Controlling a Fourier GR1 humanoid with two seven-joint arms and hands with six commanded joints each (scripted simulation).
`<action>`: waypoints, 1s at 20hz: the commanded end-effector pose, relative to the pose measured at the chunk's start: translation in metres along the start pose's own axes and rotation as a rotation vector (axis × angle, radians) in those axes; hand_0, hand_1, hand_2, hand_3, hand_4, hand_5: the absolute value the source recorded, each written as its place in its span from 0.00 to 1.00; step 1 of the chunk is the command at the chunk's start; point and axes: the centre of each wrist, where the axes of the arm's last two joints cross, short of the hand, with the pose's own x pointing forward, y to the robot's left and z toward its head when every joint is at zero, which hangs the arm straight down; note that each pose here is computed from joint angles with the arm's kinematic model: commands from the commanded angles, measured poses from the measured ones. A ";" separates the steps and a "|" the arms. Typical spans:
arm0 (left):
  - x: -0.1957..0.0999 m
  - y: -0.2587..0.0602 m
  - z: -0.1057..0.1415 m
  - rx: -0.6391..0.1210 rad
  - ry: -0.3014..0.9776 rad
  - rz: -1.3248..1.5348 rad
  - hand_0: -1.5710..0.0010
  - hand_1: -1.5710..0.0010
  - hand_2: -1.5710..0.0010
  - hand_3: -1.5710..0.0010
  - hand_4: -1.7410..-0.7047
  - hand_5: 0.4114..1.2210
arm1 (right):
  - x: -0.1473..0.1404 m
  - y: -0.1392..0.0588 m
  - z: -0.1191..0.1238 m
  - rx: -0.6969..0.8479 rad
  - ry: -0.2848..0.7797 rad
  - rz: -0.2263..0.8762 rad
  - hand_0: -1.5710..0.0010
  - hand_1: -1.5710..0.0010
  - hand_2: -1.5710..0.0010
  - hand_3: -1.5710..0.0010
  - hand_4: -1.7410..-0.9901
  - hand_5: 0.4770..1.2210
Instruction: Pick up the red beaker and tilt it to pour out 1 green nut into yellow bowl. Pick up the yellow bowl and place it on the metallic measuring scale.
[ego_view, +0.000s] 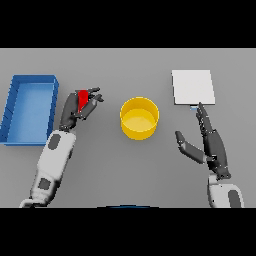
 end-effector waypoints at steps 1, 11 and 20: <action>0.000 0.003 0.000 0.000 -0.017 0.031 0.09 0.08 0.08 0.11 0.15 0.94 | -0.001 0.000 0.003 -0.004 0.002 0.002 1.00 1.00 1.00 1.00 0.65 0.22; 0.046 0.025 -0.010 -0.059 -0.134 0.080 0.01 0.01 0.01 0.01 0.02 0.89 | 0.000 -0.002 -0.001 -0.009 -0.018 0.047 1.00 1.00 1.00 1.00 0.69 0.24; 0.079 0.015 -0.017 -0.159 -0.152 -0.243 0.00 0.00 0.00 0.00 0.01 0.88 | -0.002 -0.004 -0.001 -0.013 -0.017 0.085 1.00 1.00 1.00 1.00 0.72 0.24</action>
